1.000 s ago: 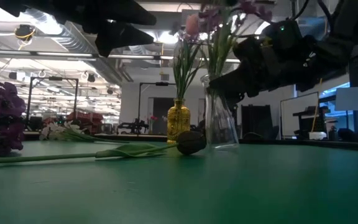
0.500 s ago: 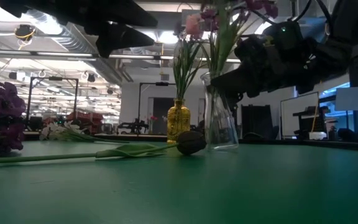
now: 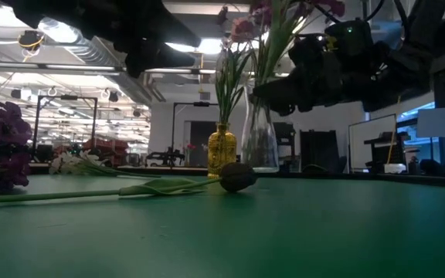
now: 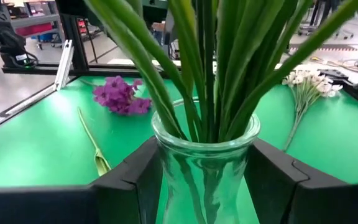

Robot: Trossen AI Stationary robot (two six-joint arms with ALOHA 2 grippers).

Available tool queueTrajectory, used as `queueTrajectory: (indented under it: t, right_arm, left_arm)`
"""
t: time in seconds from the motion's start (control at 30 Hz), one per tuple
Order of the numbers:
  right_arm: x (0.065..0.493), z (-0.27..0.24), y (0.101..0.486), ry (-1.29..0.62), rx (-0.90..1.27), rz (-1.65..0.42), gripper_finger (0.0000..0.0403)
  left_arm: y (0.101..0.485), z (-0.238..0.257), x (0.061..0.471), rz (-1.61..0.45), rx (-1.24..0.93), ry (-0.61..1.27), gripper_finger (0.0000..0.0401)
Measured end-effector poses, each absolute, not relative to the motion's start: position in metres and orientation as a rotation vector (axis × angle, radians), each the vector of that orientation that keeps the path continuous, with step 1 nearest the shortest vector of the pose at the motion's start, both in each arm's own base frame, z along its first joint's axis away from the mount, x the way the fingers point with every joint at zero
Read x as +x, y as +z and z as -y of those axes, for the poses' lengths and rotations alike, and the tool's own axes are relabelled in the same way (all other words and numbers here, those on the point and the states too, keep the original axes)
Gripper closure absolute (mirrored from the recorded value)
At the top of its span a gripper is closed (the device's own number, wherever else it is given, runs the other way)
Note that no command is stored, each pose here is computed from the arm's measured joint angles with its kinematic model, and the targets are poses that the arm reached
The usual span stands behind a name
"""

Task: Sort flowers into vase by color
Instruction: Adjust the transparent vase to an upright position

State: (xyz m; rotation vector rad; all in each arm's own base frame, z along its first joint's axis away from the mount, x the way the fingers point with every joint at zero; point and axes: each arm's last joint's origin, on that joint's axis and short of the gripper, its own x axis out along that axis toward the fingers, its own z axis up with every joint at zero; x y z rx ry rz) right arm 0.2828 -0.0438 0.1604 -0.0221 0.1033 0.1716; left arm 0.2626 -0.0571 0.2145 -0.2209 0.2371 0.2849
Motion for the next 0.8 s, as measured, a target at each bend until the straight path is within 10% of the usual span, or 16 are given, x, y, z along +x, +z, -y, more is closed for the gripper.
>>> queueTrajectory:
  t: [0.8]
  right_arm:
    - [0.281,0.045,0.149,0.146,-0.025,-0.242,0.0187]
  left_arm:
    - [0.212,0.058,0.262,-0.262,-0.229,0.287,0.0188]
